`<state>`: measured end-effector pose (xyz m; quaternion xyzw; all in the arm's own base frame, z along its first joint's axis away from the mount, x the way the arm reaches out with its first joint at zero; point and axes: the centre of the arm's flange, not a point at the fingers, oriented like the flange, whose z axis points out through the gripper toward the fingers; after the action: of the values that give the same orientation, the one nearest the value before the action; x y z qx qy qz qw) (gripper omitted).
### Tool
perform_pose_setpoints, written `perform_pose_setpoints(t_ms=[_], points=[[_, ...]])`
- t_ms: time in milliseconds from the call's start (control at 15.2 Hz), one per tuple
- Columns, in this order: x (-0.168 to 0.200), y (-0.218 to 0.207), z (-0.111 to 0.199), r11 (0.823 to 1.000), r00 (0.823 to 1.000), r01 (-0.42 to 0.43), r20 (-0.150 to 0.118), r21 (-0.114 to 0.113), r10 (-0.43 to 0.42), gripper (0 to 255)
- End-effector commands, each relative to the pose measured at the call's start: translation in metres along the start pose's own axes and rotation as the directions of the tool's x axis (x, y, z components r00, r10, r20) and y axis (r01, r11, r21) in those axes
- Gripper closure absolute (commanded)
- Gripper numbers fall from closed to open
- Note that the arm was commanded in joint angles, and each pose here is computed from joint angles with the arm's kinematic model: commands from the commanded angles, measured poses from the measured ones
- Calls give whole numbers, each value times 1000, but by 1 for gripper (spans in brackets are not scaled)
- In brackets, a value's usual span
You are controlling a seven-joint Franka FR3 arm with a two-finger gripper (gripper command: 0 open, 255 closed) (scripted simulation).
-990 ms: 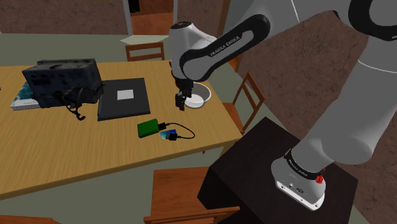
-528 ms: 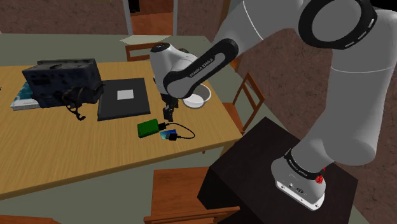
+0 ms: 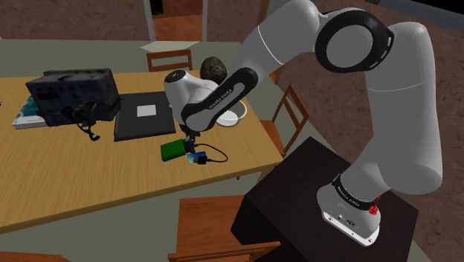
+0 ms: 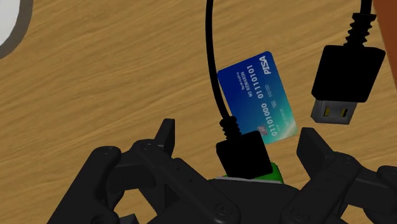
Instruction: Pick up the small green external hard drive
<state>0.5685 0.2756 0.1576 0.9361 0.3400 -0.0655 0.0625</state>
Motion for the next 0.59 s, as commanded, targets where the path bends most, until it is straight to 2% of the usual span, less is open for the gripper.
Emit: perform_pose_setpoints(t_ms=[0,132,264,330,528], points=[[2,-1,10,1000,1000,0,0,0,0,0],[4,-2,24,1000,1000,0,0,0,0,0],[4,-2,24,1000,1000,0,0,0,0,0],[3,-2,24,1000,1000,0,0,0,0,255],[4,-2,24,1000,1000,0,0,0,0,255]])
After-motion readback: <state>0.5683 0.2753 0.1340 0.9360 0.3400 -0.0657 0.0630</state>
